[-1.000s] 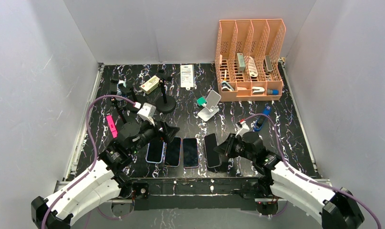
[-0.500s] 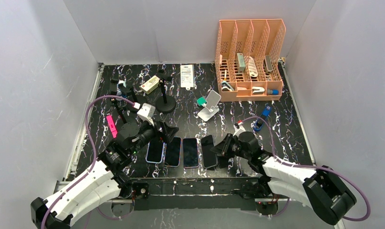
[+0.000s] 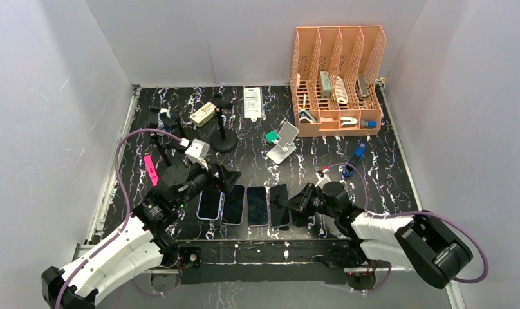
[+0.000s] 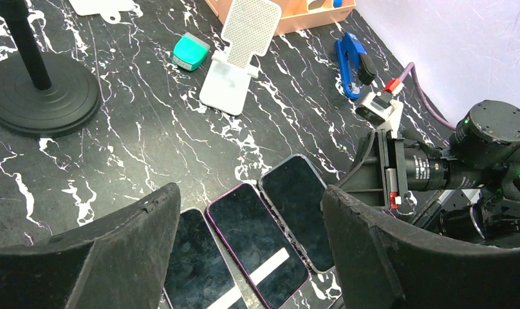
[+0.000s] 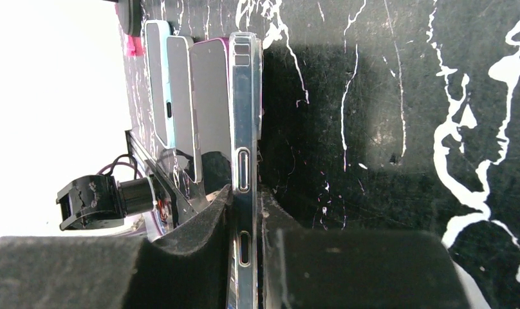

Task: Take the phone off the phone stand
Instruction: Place the phone at the center of the board.

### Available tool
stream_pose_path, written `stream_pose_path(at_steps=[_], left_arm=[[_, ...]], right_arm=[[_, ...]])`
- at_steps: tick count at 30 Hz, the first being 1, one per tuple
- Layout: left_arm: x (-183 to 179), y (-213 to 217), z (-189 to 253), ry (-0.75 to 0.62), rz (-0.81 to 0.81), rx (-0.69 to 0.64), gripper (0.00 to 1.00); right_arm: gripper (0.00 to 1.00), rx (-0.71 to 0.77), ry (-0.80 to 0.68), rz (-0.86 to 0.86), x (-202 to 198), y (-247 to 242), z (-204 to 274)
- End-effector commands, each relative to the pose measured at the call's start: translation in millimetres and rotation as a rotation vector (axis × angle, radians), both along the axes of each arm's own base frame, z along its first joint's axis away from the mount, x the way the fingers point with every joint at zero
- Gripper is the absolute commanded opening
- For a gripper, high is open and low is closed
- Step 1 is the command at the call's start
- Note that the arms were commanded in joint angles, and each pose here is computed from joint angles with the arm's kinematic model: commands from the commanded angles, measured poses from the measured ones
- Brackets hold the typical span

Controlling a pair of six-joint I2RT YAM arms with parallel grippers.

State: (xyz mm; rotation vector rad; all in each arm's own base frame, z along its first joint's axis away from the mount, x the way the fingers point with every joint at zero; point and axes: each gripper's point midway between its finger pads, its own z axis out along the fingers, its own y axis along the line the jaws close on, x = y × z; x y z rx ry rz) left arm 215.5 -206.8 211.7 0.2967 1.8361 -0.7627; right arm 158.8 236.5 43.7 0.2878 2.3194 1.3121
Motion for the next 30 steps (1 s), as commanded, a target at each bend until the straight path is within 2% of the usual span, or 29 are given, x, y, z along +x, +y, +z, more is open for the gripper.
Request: stream_pose_path(at_steps=[1, 9, 14, 17, 18, 19, 21, 26, 30], left_arm=[[5.1, 2.3, 5.3, -0.003, 0.035, -0.009, 0.78], [8.8, 9.0, 3.9, 0.007, 0.080, 0.000, 0.79], [9.7, 6.5, 0.0, 0.025, 0.075, 0.010, 0.79], [13.8, 11.0, -2.0, 0.042, 0.121, 0.006, 0.79], [15.4, 12.4, -1.7, 0.043, 0.135, 0.006, 0.80], [17.7, 14.2, -2.5, 0.045, 0.150, 0.010, 0.80], [20.5, 22.9, -12.3, 0.080, 0.208, 0.037, 0.80], [29.4, 33.0, -13.6, 0.136, 0.317, 0.040, 0.80], [35.8, 43.6, -12.1, 0.162, 0.410, 0.041, 0.80]], right_arm=[[0.03, 0.047, -0.032, 0.018, 6.8, 10.0, 12.3], [0.37, 0.014, -0.041, -0.027, 7.9, -0.3, 7.5], [0.51, -0.023, -0.051, -0.079, 8.4, -13.1, 3.8], [0.64, -0.059, -0.045, -0.112, 8.8, -21.2, -0.4], [0.69, -0.075, -0.041, -0.128, 9.4, -25.0, -1.9], [0.82, -0.104, -0.032, -0.155, 10.2, -31.3, -5.9], [0.96, -0.147, -0.034, -0.211, 14.7, -42.3, -6.5], [0.99, -0.233, -0.088, -0.333, 26.8, -68.4, 11.6], [0.99, -0.267, -0.194, -0.357, 37.1, -76.9, 50.3]])
